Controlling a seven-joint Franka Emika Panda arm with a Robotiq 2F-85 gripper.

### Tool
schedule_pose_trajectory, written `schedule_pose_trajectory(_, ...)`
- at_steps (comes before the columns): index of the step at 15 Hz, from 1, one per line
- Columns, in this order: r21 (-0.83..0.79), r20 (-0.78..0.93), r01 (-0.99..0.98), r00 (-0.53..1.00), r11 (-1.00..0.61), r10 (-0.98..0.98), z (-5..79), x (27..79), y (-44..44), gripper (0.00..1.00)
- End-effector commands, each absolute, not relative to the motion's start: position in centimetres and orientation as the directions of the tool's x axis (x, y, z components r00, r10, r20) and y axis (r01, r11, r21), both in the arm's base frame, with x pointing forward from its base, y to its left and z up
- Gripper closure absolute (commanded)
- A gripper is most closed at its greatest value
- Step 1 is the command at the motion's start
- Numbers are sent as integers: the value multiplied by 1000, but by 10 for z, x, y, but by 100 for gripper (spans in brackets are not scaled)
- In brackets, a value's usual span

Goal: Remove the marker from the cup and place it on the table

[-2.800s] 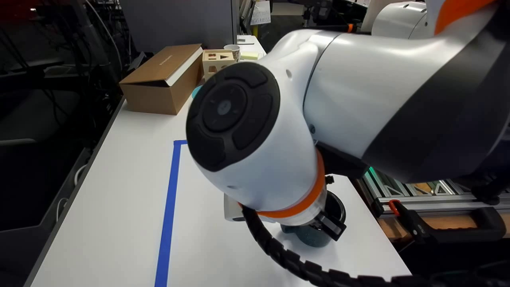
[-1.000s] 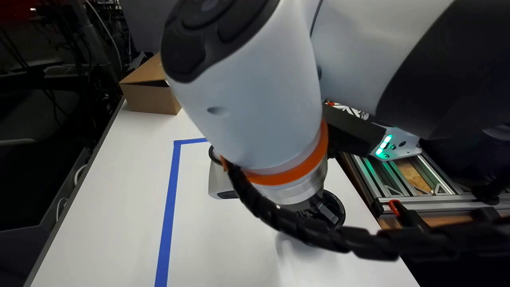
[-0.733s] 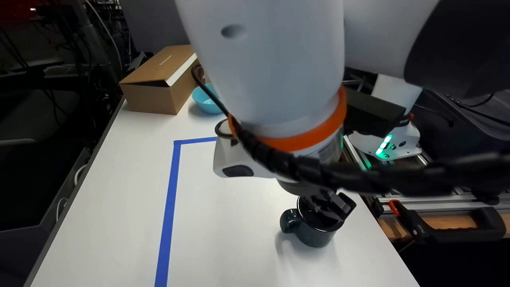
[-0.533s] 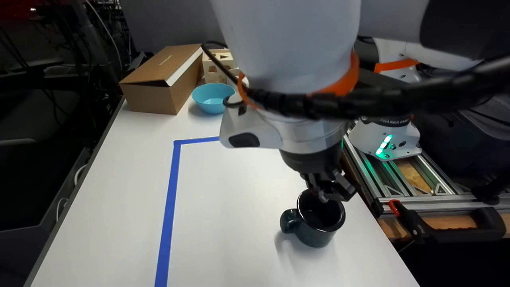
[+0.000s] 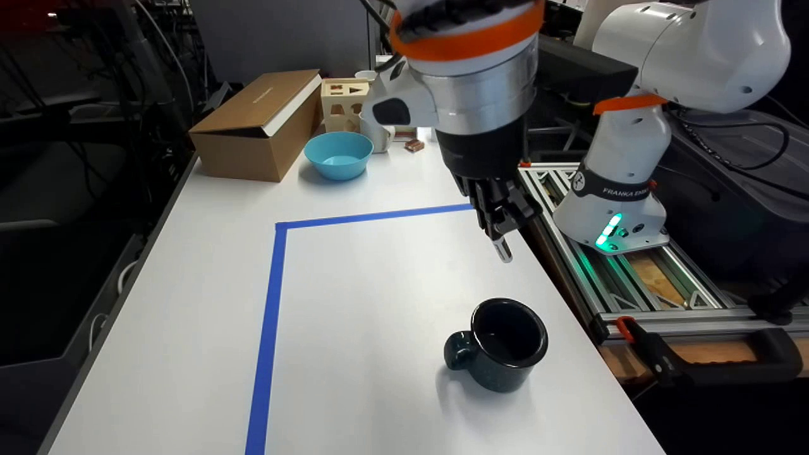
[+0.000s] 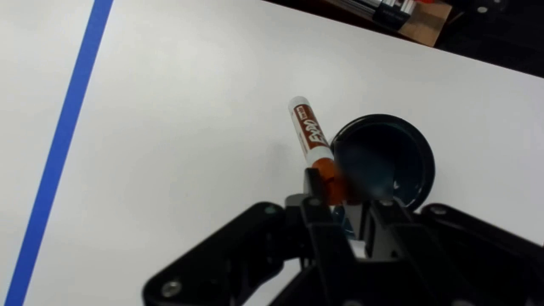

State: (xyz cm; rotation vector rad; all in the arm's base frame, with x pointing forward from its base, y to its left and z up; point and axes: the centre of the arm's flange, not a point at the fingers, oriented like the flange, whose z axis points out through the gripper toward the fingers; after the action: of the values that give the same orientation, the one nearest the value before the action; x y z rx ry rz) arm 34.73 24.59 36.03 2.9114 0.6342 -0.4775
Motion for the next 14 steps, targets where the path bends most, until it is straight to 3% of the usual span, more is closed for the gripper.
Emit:
schedule_pose_trajectory(1,53,-322,354,891,-934,320,360,340,201,95)
schedule_pose_trajectory(14,-134,-234,265,928,-955,290,309,445,38,95)
